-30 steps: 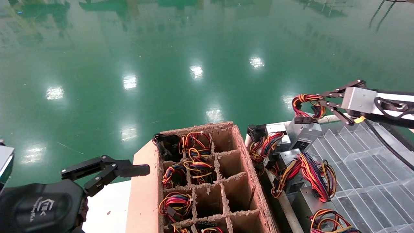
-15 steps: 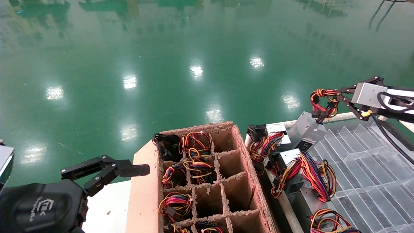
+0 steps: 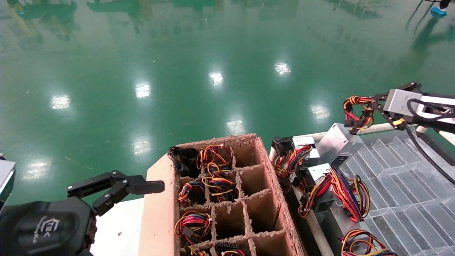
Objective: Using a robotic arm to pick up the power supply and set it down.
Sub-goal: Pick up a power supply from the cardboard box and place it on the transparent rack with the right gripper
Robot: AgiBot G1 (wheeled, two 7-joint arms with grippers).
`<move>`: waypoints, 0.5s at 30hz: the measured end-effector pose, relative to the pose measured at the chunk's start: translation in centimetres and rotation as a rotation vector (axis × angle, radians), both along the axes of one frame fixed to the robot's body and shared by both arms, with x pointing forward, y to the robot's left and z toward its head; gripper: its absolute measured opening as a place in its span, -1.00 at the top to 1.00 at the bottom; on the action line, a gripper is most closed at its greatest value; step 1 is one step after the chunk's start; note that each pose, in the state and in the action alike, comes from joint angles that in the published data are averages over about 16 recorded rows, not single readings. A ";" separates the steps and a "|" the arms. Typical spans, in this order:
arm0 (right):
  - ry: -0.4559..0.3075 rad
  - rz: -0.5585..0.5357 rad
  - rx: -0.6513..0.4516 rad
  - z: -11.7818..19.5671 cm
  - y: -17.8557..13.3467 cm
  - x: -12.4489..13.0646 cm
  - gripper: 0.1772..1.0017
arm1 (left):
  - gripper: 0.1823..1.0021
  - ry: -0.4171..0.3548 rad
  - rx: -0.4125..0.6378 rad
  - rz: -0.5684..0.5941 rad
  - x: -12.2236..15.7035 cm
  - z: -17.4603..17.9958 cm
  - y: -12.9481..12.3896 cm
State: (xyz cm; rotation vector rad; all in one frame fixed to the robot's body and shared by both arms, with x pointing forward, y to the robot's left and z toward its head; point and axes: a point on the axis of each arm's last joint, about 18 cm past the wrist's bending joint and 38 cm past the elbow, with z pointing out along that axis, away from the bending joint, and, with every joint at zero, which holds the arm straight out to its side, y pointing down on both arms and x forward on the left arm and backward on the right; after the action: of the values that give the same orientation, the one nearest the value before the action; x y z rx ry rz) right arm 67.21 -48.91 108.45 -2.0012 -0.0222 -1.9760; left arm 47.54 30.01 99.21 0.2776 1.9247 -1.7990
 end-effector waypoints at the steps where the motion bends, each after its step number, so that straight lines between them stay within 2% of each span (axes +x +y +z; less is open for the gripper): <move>1: 0.003 0.007 -0.003 0.0 0.2 0.0 0.89 | -1.00 0.000 0.000 0.000 0.0 0.0 0.0; 15: 0.069 0.141 -0.025 -1.0 2.7 -0.7 0.89 | -1.00 0.000 0.000 0.000 0.0 0.0 0.0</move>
State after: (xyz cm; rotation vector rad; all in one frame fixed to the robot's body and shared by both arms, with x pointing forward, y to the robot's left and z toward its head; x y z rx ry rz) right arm 66.53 -46.21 107.48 -2.0231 -0.1686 -1.8278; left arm 47.54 30.01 99.21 0.2776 1.9247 -1.7990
